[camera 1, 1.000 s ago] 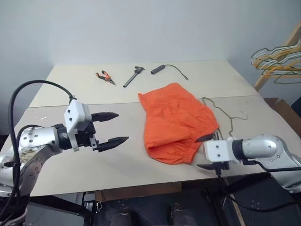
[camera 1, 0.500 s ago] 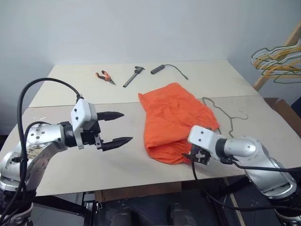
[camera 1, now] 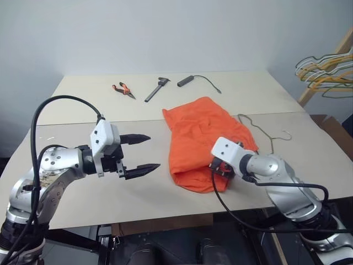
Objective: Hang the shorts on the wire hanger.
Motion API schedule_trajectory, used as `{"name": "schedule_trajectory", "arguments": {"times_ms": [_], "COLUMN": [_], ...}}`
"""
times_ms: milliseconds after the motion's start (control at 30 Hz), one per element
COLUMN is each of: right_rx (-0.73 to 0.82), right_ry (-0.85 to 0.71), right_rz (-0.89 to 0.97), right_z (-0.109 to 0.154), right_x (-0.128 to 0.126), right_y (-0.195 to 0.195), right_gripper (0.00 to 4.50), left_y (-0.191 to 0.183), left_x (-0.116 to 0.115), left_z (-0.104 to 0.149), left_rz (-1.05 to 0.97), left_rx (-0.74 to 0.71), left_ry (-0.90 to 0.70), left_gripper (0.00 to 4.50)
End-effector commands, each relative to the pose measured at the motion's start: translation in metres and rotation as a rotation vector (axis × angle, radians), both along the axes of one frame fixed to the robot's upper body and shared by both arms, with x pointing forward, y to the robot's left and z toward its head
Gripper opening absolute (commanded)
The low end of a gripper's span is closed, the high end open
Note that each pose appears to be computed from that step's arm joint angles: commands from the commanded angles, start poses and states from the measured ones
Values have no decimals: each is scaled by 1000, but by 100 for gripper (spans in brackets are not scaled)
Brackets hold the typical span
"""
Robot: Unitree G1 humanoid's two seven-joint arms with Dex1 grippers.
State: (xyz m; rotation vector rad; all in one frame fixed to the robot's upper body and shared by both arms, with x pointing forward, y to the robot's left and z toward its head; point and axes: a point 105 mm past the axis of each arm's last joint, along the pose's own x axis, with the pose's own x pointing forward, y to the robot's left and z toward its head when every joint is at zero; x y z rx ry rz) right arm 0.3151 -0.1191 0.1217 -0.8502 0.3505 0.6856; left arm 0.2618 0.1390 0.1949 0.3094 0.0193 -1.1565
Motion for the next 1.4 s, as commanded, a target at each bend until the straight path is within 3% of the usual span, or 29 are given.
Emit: {"name": "schedule_trajectory", "arguments": {"times_ms": [33,300,433,567,733,933,1033,1333,1400], "right_rx": [-29,-103,-189,-152,-15,117,160,270,272], "right_ry": [-100,-272,-594,-727,-715,-629,-591,-518,-477], "right_rz": [33,118,279,536,775,932,956,977,964], "right_z": [11,32,67,74,60,36,31,36,36], "right_x": [10,25,35,20,-6,-33,-38,-47,-46], "right_y": [6,16,44,84,128,166,179,185,177], "right_gripper": [291,4,4,4,4,4,62,374,374], "left_y": [-3,1,4,6,8,11,13,12,12], "left_x": [-1,-3,-6,-8,-12,-16,-16,-13,-12], "left_z": [10,11,14,17,20,22,22,23,24], "left_rz": [-15,5,6,6,2,3,9,-3,-6], "left_rx": [-3,0,2,9,12,16,21,24,26], "left_ry": [-60,-70,-80,-89,-98,-101,-102,-103,-103], "left_gripper": [450,450,450,450,450,450,450,450,450]}}
